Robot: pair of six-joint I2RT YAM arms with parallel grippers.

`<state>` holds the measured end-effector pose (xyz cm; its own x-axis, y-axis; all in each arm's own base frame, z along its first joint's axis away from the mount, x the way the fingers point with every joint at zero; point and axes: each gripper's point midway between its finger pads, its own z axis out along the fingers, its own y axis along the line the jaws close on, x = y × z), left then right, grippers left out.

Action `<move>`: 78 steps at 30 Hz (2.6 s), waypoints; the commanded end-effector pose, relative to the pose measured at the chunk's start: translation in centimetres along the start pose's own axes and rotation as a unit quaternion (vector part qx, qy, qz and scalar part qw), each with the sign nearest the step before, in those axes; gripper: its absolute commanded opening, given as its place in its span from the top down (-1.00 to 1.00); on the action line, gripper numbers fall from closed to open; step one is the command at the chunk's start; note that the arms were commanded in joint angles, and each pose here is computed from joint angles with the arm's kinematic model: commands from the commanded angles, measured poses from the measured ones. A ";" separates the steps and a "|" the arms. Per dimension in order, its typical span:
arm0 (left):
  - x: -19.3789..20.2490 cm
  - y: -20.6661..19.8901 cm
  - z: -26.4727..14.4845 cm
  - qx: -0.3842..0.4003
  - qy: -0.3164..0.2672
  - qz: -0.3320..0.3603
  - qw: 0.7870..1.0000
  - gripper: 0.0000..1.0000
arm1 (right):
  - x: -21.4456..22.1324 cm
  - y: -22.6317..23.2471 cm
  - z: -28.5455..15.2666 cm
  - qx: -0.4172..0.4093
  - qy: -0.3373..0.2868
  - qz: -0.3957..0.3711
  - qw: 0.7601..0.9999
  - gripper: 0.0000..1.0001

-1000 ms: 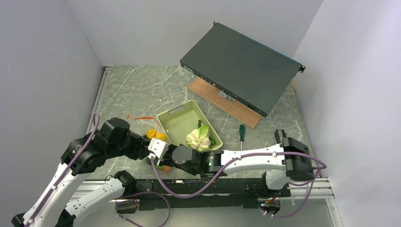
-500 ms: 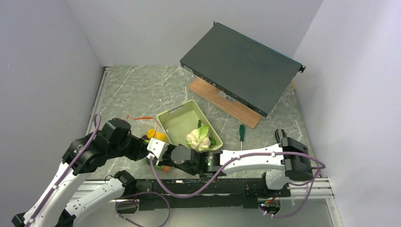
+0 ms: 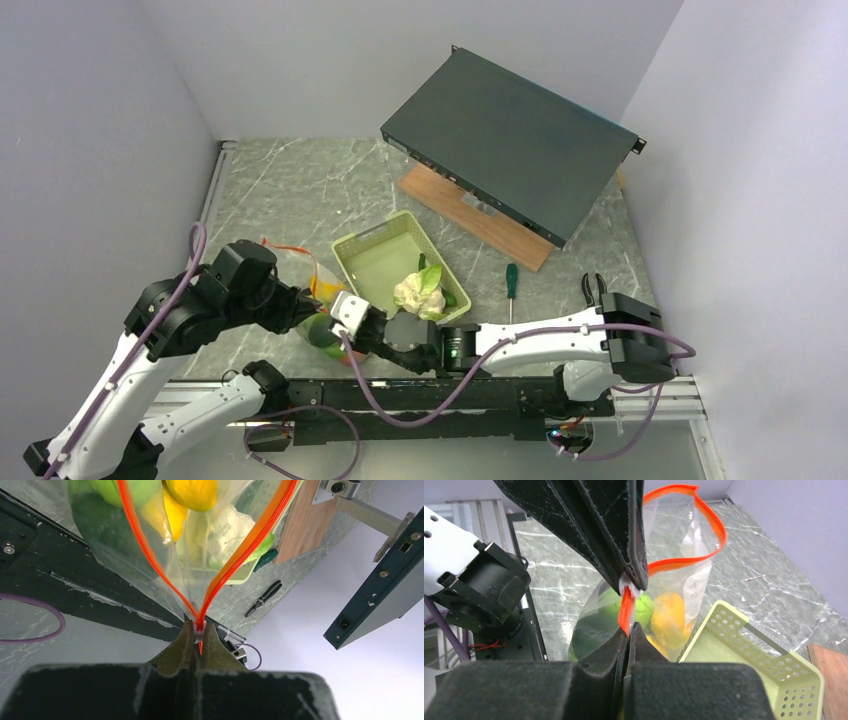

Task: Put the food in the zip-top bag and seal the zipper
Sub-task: Zip the zipper food storage bag at the center of the board.

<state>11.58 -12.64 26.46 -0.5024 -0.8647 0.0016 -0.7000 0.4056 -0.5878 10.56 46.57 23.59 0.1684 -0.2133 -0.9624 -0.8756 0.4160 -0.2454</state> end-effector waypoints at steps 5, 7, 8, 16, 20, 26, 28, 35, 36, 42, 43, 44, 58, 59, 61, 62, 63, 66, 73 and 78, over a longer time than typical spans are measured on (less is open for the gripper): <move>-3.7 0.2 -0.5 0.019 -0.098 0.006 0.995 1.00 | -0.2 -0.6 -2.6 0.007 -0.018 0.049 0.999 1.00; -3.3 0.0 -0.3 0.027 -0.087 0.006 0.996 1.00 | -0.3 0.0 -2.6 -0.011 -0.011 0.051 0.999 1.00; -3.1 -0.1 -0.2 0.030 -0.081 0.006 0.996 1.00 | -0.1 0.4 -2.6 -0.022 -0.001 0.050 0.999 1.00; -1.9 -0.2 0.2 0.029 -0.050 0.008 0.998 1.00 | -0.4 0.9 -2.4 -0.036 0.069 0.062 0.995 0.09; -1.7 -0.1 0.5 0.032 -0.043 0.004 0.999 1.00 | -0.7 0.5 -2.1 -0.028 0.075 0.048 0.996 0.05; -1.5 0.1 0.9 0.029 -0.040 0.001 0.999 1.00 | -1.3 -0.2 -0.8 -0.012 0.073 0.043 0.996 0.04; -1.6 0.2 0.9 0.028 -0.042 0.000 0.999 1.00 | -1.7 -0.3 -0.1 -0.008 0.071 0.040 0.997 0.06; -1.8 0.4 0.6 0.026 -0.045 -0.001 0.999 1.00 | -2.4 -1.5 1.7 0.015 0.072 0.041 0.996 0.11; -1.9 0.5 0.6 0.025 -0.047 0.000 0.999 1.00 | -2.4 -1.6 1.8 0.017 0.072 0.041 0.996 0.22; -2.6 1.0 0.9 0.014 -0.068 -0.002 0.998 1.00 | -2.2 -2.2 1.8 0.032 0.071 0.048 0.996 1.00; -2.9 1.1 0.9 0.012 -0.075 -0.002 0.997 1.00 | -2.0 -2.1 1.6 0.030 0.072 0.050 0.996 1.00; -3.1 1.1 1.0 0.011 -0.083 -0.001 0.996 1.00 | -1.9 -1.9 1.3 0.022 0.072 0.052 0.996 1.00; -11.9 0.3 -3.2 -0.022 -0.316 0.078 0.945 1.00 | 0.3 -1.0 -2.6 -0.018 0.055 0.104 0.993 1.00; -12.4 0.1 -3.3 -0.032 -0.328 0.090 0.940 1.00 | 0.2 -1.0 -2.9 -0.018 0.052 0.107 0.993 1.00; -13.3 -0.1 -3.4 -0.058 -0.349 0.121 0.927 1.00 | 0.2 -1.3 -3.2 -0.013 0.048 0.109 0.993 1.00; -13.8 -0.2 -3.5 -0.070 -0.360 0.129 0.921 1.00 | 0.3 -1.4 -3.4 -0.012 0.049 0.109 0.993 1.00; -14.4 -0.2 -3.4 -0.084 -0.370 0.137 0.915 1.00 | 0.3 -1.4 -3.5 -0.011 0.049 0.109 0.993 1.00; -15.8 -0.5 -3.2 -0.110 -0.393 0.151 0.900 1.00 | 0.7 -1.9 -3.9 -0.002 0.051 0.109 0.993 1.00; -18.6 -0.2 -2.9 -0.150 -0.434 0.158 0.874 1.00 | 1.4 -2.1 -4.2 0.006 0.054 0.106 0.993 1.00; -19.9 0.1 -2.7 -0.169 -0.445 0.153 0.866 1.00 | 1.7 -2.0 -4.0 0.003 0.056 0.103 0.993 1.00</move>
<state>19.19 2.21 26.91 -0.2851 -0.6303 -0.7221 -0.7567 0.6104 -0.2341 10.63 42.55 21.94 -0.0620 -0.2479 -0.9668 -0.8920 0.4484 -0.0578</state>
